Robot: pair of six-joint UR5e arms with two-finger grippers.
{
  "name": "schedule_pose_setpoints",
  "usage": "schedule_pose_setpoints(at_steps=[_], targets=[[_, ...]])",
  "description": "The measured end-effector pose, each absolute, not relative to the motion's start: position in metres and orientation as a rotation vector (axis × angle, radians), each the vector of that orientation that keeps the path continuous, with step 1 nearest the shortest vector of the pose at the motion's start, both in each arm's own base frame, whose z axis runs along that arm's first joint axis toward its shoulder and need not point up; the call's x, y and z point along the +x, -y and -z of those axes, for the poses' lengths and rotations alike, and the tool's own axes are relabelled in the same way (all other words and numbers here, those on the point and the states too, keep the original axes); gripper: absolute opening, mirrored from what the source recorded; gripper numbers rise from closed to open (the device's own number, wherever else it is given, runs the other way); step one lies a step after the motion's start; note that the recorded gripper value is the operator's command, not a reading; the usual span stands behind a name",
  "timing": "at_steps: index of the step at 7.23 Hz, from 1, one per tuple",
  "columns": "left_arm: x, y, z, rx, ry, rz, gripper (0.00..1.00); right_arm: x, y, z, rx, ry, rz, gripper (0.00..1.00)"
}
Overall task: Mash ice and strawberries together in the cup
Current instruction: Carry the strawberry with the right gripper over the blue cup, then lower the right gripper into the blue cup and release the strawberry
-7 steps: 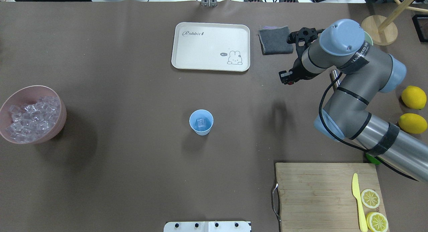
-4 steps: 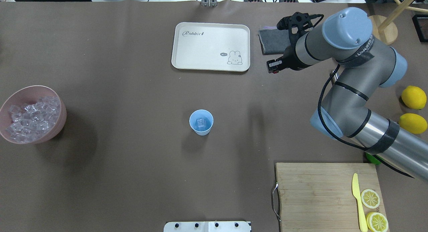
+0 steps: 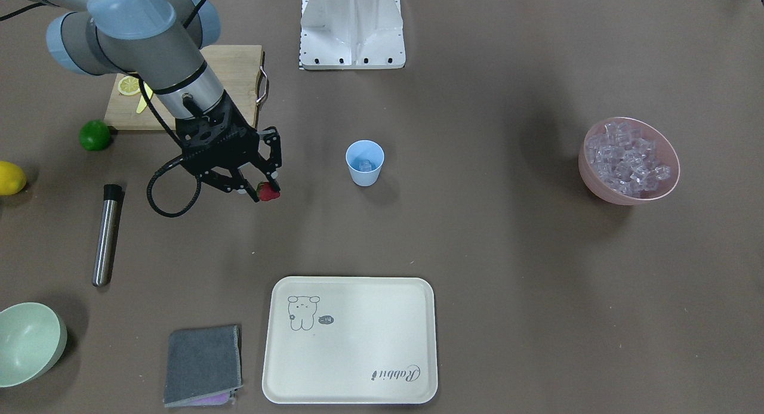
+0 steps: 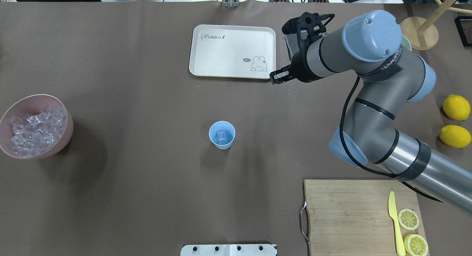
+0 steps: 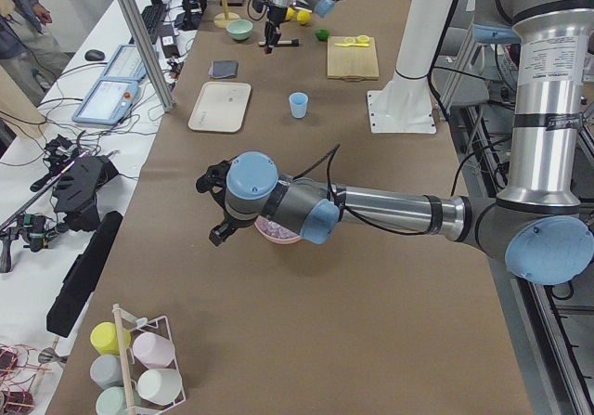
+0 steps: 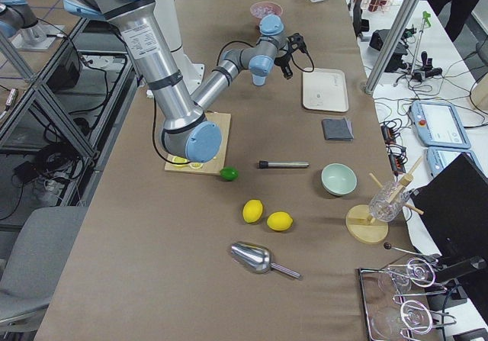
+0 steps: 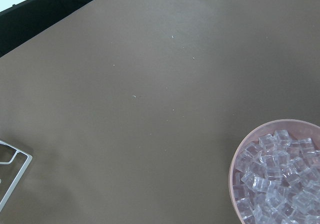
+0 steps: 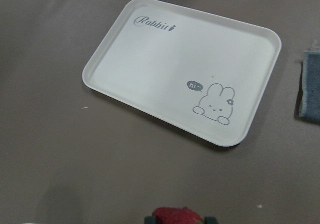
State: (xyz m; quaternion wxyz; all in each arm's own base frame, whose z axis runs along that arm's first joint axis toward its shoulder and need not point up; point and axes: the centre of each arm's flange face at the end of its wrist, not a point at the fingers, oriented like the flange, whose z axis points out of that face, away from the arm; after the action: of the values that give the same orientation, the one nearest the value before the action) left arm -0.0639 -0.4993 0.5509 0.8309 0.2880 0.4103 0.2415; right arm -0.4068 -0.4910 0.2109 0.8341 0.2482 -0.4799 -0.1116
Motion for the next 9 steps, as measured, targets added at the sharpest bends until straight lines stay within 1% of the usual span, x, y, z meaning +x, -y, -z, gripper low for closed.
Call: schedule_pose_setpoints(at_steps=[2, 6, 9], targets=[[-0.063, 0.499, -0.552, 0.608, -0.872, -0.512, 0.97, -0.440, 0.466, -0.192, 0.564, 1.019, 0.267, 0.00], [-0.063, 0.499, -0.555, 0.606, -0.873, -0.513, 0.97, -0.503, 0.411, -0.179, 0.615, 0.998, 0.318, 0.00], [-0.063, 0.499, -0.560, 0.599, -0.875, -0.509, 0.97, -0.532, 0.386, -0.171, 0.622, 0.997, 0.345, 0.00]])
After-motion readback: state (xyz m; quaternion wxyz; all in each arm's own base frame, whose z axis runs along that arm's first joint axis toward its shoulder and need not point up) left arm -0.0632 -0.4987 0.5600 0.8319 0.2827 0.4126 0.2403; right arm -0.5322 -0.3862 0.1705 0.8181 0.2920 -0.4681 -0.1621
